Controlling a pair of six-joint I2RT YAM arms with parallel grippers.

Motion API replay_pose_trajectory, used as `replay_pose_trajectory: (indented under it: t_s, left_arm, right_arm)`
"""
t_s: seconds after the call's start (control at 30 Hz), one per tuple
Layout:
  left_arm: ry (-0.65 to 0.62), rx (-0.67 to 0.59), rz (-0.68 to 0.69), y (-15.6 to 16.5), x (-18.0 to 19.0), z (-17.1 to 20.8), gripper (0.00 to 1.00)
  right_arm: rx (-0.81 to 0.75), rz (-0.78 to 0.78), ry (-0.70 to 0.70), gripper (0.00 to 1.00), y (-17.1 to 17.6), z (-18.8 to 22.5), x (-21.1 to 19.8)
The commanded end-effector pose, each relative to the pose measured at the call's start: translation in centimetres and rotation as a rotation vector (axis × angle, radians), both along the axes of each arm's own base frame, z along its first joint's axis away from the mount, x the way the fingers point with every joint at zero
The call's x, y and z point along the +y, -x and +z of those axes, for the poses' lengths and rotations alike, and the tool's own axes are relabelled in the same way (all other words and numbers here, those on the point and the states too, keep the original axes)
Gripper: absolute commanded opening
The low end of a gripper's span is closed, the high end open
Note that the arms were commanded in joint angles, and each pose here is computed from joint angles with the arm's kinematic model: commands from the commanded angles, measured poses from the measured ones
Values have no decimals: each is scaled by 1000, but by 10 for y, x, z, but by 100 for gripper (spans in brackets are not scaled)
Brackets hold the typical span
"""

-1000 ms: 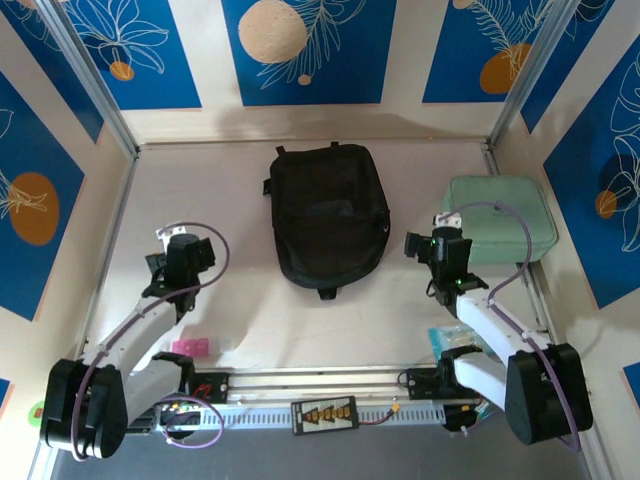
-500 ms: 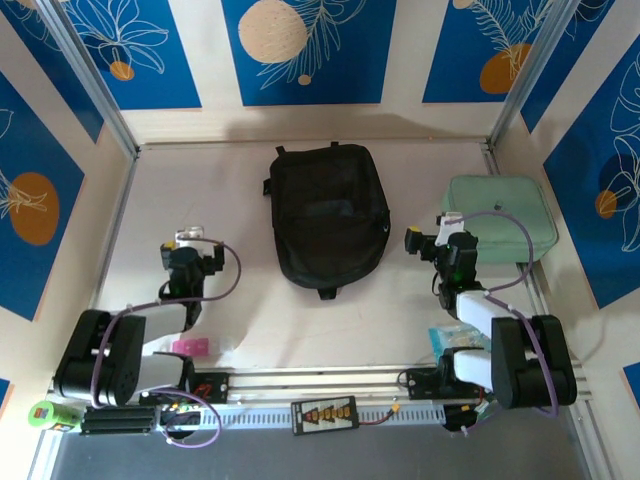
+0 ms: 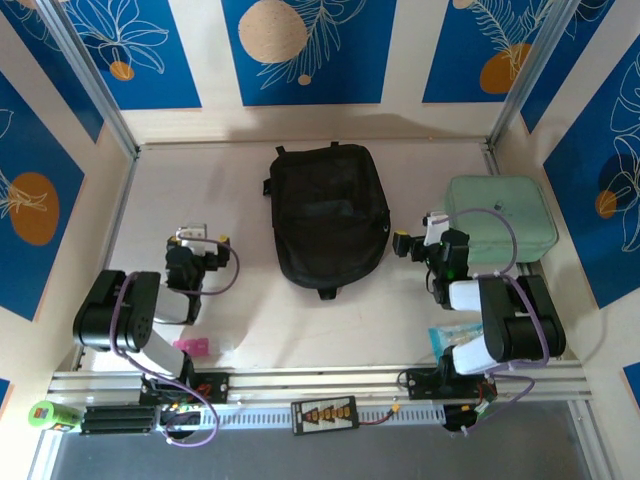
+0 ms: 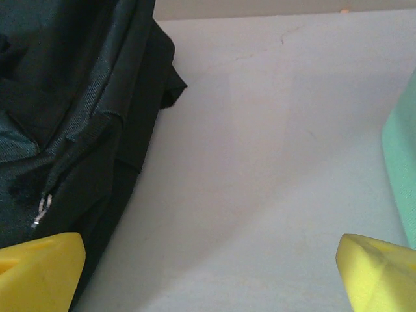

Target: Pack books, pencil case, and school supplies into a backpack

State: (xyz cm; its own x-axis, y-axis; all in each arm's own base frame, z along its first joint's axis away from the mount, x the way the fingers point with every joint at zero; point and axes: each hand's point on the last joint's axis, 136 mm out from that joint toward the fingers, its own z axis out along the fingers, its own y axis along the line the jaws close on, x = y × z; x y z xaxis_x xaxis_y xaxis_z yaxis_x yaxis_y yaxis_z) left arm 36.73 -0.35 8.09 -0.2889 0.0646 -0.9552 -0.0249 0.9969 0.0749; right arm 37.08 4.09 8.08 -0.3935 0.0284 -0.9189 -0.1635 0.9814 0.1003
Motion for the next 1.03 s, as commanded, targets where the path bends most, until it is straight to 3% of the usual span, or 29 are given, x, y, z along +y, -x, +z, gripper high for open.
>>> replay_pose_trajectory:
  t_s: [0.0, 0.3, 0.6, 1.0]
  left_arm:
    - [28, -91, -11, -8, 0, 22, 99]
    - [11, 15, 40, -25, 5, 13, 100]
    - [7, 41, -33, -29, -8, 10, 100]
    - [12, 30, -11, -27, -4, 11, 100]
  right_arm:
    - [-91, 5, 18, 99, -15, 18, 2]
    - [-4, -42, -26, 99, -26, 12, -12]
    - [-3, -43, -28, 99, -26, 11, -12]
    - [-4, -43, -29, 99, -26, 12, -13]
